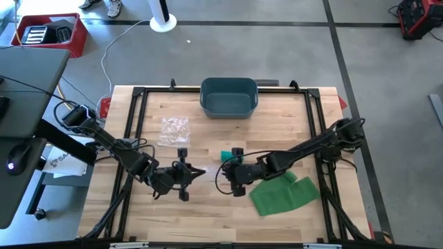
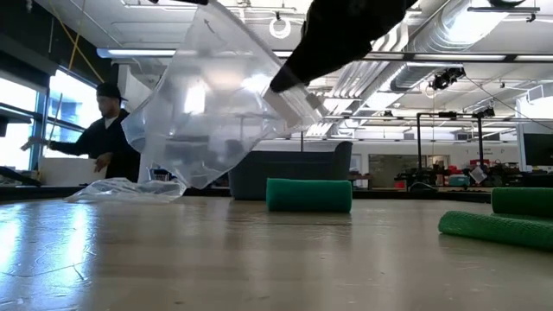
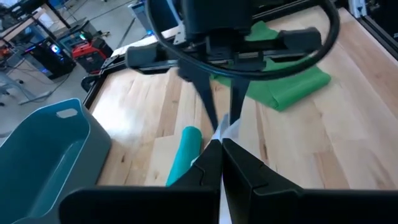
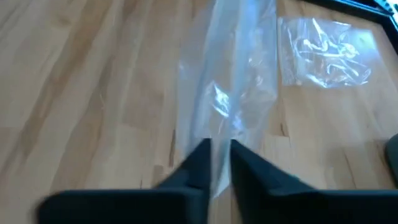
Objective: Roll bandage
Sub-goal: Open the bottom transparent zip bag
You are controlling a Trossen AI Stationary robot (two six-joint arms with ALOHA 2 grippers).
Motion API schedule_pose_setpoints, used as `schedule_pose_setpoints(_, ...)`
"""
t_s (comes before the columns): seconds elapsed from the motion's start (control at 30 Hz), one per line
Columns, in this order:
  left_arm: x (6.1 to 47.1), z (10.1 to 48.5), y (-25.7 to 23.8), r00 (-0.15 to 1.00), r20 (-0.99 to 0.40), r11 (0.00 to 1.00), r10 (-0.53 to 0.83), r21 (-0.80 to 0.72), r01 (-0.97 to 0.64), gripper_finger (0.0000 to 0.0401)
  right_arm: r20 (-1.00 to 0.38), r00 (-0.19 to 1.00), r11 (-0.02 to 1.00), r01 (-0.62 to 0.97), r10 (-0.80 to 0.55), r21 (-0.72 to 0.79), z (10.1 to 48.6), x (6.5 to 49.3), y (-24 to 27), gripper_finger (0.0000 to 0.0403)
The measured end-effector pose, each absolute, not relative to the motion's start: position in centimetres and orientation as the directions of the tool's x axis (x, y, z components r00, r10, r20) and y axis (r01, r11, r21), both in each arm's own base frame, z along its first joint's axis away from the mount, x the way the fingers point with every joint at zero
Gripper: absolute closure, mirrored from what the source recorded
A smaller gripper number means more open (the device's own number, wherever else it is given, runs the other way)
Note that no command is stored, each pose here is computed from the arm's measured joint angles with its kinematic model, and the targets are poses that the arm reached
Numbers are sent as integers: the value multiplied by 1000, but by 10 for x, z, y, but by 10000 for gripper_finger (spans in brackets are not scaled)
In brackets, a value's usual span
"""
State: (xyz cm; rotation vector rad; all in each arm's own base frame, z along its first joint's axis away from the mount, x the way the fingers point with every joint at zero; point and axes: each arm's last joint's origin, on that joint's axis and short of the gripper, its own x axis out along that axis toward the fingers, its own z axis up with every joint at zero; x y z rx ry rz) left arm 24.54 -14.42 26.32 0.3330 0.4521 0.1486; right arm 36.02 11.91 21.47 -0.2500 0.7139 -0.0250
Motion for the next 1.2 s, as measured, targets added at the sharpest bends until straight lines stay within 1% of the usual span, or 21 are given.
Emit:
schedule_pose_setpoints(0.03,246,263,-143,889,-400,936,223,343,-80,401,-648,753,967,-65,-116,-248,214,360,119,380)
schedule_pose_setpoints(0.07,246,263,-142,887,-397,937,234,335,-97,399,-647,749,962,-53,-140,-269,214,359,118,391)
schedule_pose_setpoints(0.13,249,263,-137,880,-400,942,255,310,-132,388,-644,736,949,-3,-211,-315,216,356,115,391)
schedule_pose_setpoints(0.23,254,262,-126,860,-396,927,322,317,-201,355,-632,697,917,92,-338,-389,219,349,109,400)
schedule_pose_setpoints(0.27,256,263,-121,853,-378,915,360,322,-244,342,-606,680,889,155,-412,-430,220,347,106,401)
schedule_pose_setpoints(0.33,262,268,-110,839,-325,887,435,314,-338,315,-527,627,809,332,-574,-486,221,342,100,400)
schedule_pose_setpoints(0.37,266,271,-105,839,-302,878,452,316,-360,303,-506,600,779,386,-619,-495,222,340,98,401)
schedule_pose_setpoints(0.4,269,274,-101,842,-284,873,458,324,-365,292,-508,590,773,396,-628,-496,224,340,97,402)
schedule_pose_setpoints(0.43,273,277,-97,853,-268,874,448,331,-356,282,-520,600,789,382,-608,-481,227,342,97,402)
schedule_pose_setpoints(0.5,280,281,-90,885,-241,892,399,326,-314,266,-561,640,841,287,-525,-459,230,346,100,402)
schedule_pose_setpoints(0.6,291,283,-83,934,-229,927,276,318,-196,252,-611,688,896,135,-392,-423,231,349,106,402)
schedule_pose_setpoints(0.67,297,276,-80,940,-251,930,231,339,-139,250,-606,713,913,119,-353,-391,233,352,107,402)
schedule_pose_setpoints(0.77,305,262,-79,925,-301,914,232,394,-101,250,-590,736,922,123,-333,-366,235,354,108,402)
schedule_pose_setpoints(0.9,310,254,-81,918,-319,912,234,398,-94,249,-590,737,924,128,-331,-360,235,355,107,402)
schedule_pose_setpoints(1.0,308,256,-79,910,-306,905,278,402,-141,249,-617,707,928,162,-345,-334,232,353,102,403)
schedule_pose_setpoints(1.1,304,264,-78,905,-276,892,325,406,-197,249,-631,646,903,319,-429,-288,228,350,92,403)
schedule_pose_setpoints(1.17,303,266,-77,907,-268,893,325,402,-201,249,-622,608,864,425,-493,-269,227,347,86,403)
schedule_pose_setpoints(1.2,302,266,-78,907,-272,894,322,403,-196,249,-616,602,853,450,-509,-266,227,347,84,403)
